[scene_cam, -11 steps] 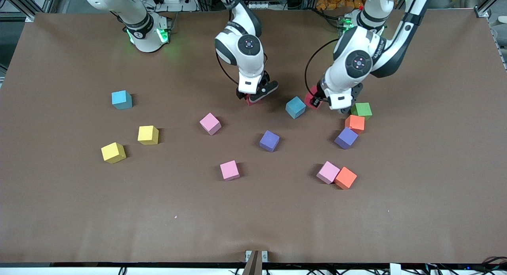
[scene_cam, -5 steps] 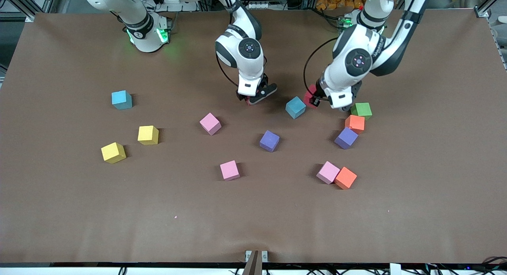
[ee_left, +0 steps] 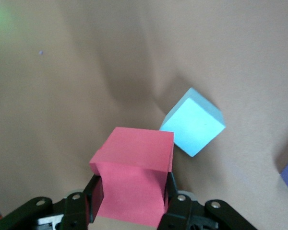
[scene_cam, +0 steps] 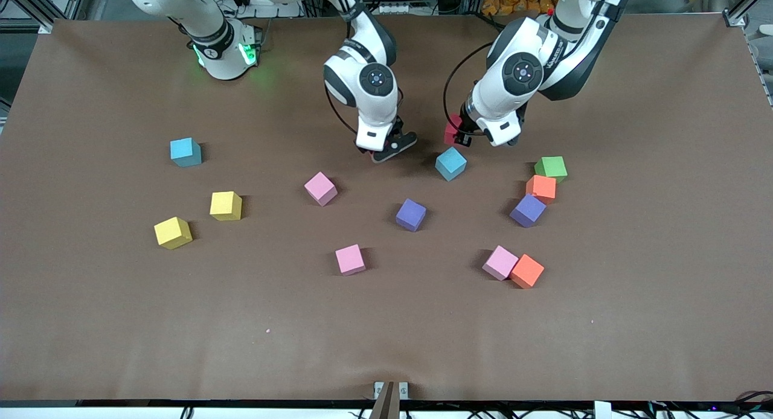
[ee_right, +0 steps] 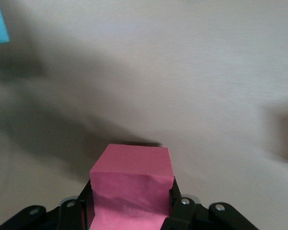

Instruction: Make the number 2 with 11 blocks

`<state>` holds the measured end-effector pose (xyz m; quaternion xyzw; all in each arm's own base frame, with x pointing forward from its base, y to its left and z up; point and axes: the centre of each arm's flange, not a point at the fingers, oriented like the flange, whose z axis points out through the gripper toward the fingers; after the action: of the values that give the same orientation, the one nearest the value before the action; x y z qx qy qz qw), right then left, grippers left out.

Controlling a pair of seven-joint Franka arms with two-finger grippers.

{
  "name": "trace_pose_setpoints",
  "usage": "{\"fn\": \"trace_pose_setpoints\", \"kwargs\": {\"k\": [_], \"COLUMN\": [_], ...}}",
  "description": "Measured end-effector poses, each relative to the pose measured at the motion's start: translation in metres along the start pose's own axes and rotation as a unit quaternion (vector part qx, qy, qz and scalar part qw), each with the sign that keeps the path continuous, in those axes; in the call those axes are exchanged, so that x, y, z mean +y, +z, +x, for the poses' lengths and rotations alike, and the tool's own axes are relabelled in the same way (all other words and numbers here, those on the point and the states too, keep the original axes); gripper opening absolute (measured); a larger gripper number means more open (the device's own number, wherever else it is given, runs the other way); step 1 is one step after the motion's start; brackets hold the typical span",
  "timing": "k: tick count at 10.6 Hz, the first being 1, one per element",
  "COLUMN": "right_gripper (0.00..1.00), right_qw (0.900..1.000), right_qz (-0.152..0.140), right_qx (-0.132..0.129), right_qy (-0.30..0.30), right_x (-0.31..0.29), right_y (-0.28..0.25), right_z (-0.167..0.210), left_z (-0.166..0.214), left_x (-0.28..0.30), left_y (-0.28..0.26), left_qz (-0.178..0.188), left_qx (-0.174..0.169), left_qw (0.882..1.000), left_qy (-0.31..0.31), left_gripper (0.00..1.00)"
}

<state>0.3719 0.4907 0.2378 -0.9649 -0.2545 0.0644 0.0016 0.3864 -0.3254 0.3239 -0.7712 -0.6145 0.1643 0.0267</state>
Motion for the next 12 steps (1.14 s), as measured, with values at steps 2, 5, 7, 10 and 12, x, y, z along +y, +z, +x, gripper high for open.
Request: {"fn": "trace_pose_setpoints", "kwargs": {"k": [2,5,7,10,12], "right_gripper": [0.6,0.56,0.56,0.56,0.56], "right_qw": [1.0,0.997,0.991,0.975,0.96], "right_qz": [0.01,0.019,0.0,-0.046,-0.046], "right_qx": [-0.002,-0.008,-0.012,-0.02,-0.019], "right_qy": [-0.008,-0.081,-0.133,-0.217,-0.276], "right_x": [0.018,0.069,0.093,0.094,0.104], "right_y": [-0.034,-0.049,-0.05,-0.043,-0.044], "right_z": [-0.005,-0.023,-0.034,-0.043,-0.039], "left_z": [0.002,-0.033,-0.067,-0.105,-0.127], "left_x": [-0.004,-0.022,-0.035,-0.042,-0.043], "left_y": [0.008,0.022,0.035,0.069,0.092], "left_qz": [0.01,0.018,0.004,0.007,0.013], "left_qx": [-0.004,-0.01,-0.017,-0.034,-0.05], "left_qw": [0.999,0.997,0.998,0.999,0.999], "left_qy": [-0.047,-0.069,-0.055,-0.024,-0.014], "left_gripper": [0.54,0.54,0.54,0.54,0.54]}}
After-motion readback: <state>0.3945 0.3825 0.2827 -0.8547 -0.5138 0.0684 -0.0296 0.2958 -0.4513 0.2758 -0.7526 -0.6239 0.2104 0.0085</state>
